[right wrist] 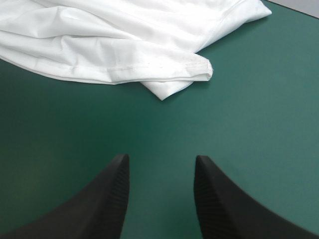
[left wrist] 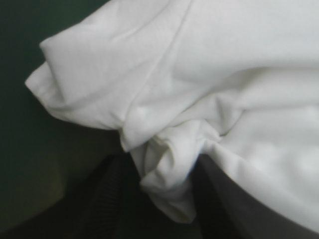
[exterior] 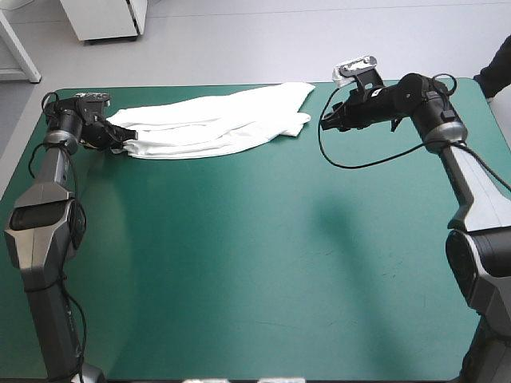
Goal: Fold the cloth
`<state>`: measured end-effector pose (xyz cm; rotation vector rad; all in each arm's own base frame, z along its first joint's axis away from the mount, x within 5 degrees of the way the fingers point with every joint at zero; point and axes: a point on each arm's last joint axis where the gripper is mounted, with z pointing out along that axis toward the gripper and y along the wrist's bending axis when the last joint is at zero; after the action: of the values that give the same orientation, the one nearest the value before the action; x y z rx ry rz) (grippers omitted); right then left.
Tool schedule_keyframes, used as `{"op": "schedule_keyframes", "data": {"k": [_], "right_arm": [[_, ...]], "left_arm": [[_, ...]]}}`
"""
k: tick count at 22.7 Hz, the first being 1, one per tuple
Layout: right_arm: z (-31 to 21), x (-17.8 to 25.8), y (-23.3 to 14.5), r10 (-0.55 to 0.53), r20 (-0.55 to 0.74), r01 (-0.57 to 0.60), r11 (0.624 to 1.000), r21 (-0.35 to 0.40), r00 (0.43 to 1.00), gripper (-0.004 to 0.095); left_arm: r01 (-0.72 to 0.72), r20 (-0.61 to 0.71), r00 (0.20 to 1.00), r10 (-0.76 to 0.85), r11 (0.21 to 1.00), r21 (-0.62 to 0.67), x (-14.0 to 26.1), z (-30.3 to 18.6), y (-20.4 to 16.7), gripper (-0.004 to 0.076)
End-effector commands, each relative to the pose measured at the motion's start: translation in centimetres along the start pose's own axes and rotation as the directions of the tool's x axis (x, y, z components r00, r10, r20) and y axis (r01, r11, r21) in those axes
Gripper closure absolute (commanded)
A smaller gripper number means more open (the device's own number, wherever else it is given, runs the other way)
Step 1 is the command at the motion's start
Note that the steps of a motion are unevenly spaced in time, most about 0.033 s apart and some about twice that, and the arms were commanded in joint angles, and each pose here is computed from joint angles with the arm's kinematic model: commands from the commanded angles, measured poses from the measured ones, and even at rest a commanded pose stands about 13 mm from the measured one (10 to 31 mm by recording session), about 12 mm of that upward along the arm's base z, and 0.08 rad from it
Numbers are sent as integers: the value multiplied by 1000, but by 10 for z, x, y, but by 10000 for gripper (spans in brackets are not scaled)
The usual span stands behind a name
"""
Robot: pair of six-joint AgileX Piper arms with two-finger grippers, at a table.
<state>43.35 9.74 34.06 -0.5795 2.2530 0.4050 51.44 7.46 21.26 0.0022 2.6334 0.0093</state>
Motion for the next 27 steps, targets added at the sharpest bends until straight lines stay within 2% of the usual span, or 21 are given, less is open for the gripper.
{"op": "schedule_keyframes", "data": {"k": [1,2,3,4,8,12,17,27], "right_arm": [[-16,-24,0,-16,139,11,999,34,990,501],[-8,-27,-4,-12,139,8,999,31,990,501],[-5,-28,-5,-11,139,7,1000,29,990,501],[-1,-31,-7,-11,144,7,1000,29,989,501],[14,-39,-15,-22,167,16,999,36,986,498],[56,-34,-31,-10,161,3,999,42,987,471],[107,-22,-46,41,158,-43,999,4,987,430],[122,-30,-46,59,241,-56,998,-19,969,393]], "left_arm": [[15,84,996,-16,1000,19,-13,-23,-3,526],[16,72,997,-17,1000,23,-11,-17,-4,647],[19,70,997,-21,999,29,-11,-16,-4,706],[20,60,998,-23,999,38,-10,-13,-5,731],[23,50,998,-25,999,43,-9,-11,-5,733],[24,13,1000,-24,998,60,-6,-13,-7,733],[12,5,1000,-12,995,99,-5,-13,-11,733],[-1,-5,1000,2,993,116,-4,-13,-13,733]]}}
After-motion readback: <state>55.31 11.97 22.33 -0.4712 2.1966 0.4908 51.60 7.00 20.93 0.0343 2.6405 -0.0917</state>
